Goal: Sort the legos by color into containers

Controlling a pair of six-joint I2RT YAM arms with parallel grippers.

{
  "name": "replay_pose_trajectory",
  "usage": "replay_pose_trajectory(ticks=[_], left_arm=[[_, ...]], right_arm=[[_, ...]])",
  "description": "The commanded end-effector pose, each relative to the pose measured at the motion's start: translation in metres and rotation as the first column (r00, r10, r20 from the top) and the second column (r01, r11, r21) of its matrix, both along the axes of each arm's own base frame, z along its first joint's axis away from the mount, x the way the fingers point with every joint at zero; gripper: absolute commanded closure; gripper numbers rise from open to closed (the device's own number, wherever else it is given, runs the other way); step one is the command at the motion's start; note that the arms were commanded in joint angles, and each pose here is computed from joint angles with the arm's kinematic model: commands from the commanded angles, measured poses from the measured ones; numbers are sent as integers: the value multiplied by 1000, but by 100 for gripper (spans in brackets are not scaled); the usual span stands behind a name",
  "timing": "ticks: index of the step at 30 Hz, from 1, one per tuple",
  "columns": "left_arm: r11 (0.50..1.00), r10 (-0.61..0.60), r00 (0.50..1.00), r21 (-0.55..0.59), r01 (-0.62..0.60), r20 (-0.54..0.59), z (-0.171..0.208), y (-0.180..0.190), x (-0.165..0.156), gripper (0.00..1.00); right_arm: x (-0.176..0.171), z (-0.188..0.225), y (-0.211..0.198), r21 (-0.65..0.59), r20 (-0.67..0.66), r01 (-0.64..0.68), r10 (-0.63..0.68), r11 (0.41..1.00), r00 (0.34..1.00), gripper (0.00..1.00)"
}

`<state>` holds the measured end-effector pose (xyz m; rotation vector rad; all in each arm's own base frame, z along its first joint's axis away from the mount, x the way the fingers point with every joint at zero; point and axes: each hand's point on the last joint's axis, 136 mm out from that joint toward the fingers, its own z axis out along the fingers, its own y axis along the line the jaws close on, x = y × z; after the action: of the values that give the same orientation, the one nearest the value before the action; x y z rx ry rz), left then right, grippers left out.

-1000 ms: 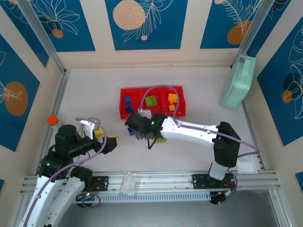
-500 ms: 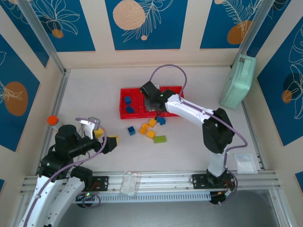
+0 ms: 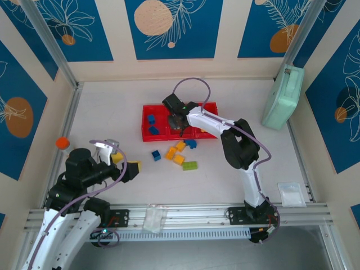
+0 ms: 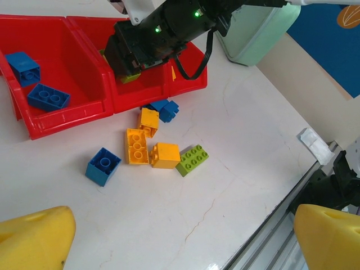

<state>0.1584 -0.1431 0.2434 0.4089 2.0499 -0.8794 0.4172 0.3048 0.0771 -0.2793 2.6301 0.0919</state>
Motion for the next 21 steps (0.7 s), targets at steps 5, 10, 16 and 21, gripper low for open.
replay_pose_trajectory(ticks=[5,10,16,21], left_arm=[[1000,-7,1000,18,7,6,0,-1,2,1],[1000,-7,1000,18,7,7,0,-1,2,1],[1000,-5,1000,20,5,11,0,0,1,1],[1000,-5,1000,19,4,12,1,0,1,1]], right_arm=[[-2,3,5,10,-7,-30,30,1000,1000,56],[-4,17,5,23,11,-33,33,999,999,45],[-11,44,8,66,30,-40,38,997,999,39],[-28,72,8,124,36,-67,63,990,997,29]])
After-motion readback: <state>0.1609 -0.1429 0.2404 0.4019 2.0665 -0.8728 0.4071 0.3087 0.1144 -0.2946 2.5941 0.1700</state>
